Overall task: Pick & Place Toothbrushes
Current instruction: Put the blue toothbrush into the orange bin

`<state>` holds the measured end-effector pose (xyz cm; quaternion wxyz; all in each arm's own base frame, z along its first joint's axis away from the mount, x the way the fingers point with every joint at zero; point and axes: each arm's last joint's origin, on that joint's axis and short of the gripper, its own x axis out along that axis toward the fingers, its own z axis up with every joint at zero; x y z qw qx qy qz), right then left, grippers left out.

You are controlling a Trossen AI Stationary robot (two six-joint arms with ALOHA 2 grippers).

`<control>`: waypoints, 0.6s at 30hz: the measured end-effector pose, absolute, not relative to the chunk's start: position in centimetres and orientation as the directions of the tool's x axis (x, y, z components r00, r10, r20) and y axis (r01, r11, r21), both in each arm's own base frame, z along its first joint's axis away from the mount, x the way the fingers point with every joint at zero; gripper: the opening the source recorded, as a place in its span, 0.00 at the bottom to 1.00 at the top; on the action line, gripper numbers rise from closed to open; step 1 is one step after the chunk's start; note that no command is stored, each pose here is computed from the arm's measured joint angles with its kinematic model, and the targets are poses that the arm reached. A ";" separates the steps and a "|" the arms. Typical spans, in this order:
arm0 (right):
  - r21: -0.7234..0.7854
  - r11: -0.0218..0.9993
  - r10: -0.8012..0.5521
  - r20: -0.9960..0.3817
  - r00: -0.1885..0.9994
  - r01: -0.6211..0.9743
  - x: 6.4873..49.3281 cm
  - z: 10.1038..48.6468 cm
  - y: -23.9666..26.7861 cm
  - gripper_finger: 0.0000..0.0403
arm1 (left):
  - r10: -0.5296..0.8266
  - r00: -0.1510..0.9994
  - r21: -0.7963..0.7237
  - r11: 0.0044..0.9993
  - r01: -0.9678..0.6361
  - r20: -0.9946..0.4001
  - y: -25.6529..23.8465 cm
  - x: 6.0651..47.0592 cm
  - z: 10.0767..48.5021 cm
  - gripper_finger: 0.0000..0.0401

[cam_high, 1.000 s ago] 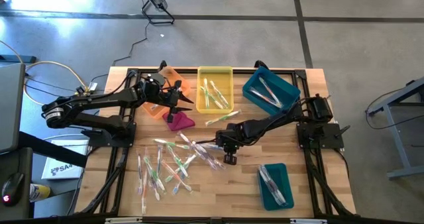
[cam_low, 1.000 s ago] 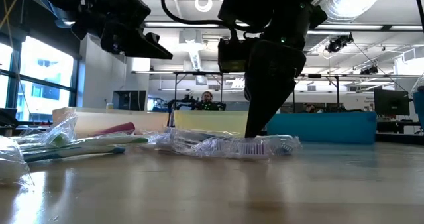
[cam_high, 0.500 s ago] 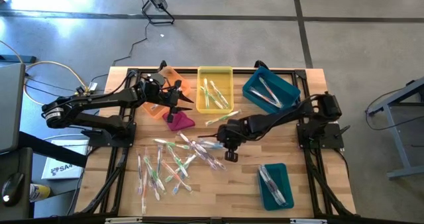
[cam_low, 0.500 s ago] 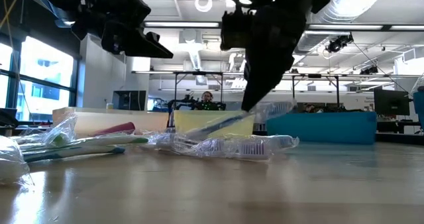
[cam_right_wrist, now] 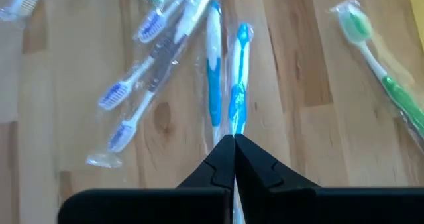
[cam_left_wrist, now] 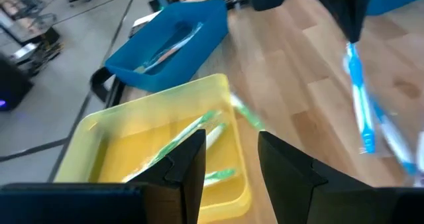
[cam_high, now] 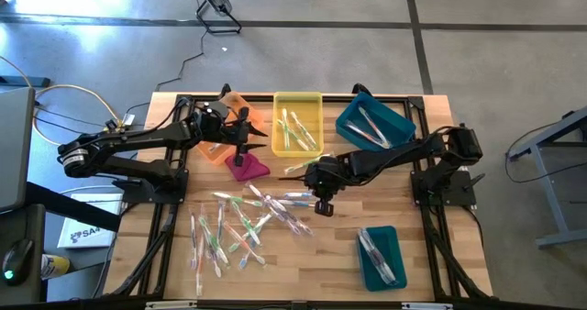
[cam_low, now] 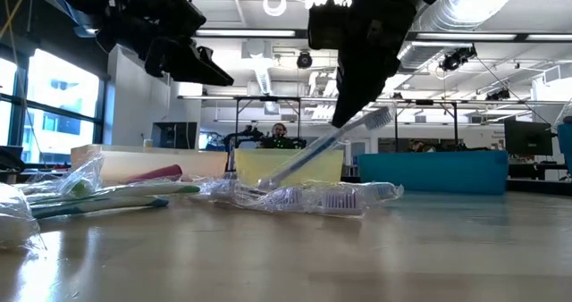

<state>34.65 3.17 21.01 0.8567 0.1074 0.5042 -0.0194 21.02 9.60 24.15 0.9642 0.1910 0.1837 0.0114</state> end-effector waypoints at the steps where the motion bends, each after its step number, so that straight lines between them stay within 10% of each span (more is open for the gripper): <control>1: 0.164 0.976 0.075 -0.869 0.488 0.142 34.6 21.0 3.2 0.00 | 0.104 0.930 0.376 0.926 0.039 -0.352 9.6 21.0 24.1 0.33; 18: 0.135 0.970 0.018 -0.871 0.491 0.203 34.8 20.9 1.9 0.00 | 0.074 0.858 0.265 0.961 0.074 -0.508 9.3 20.3 22.6 0.33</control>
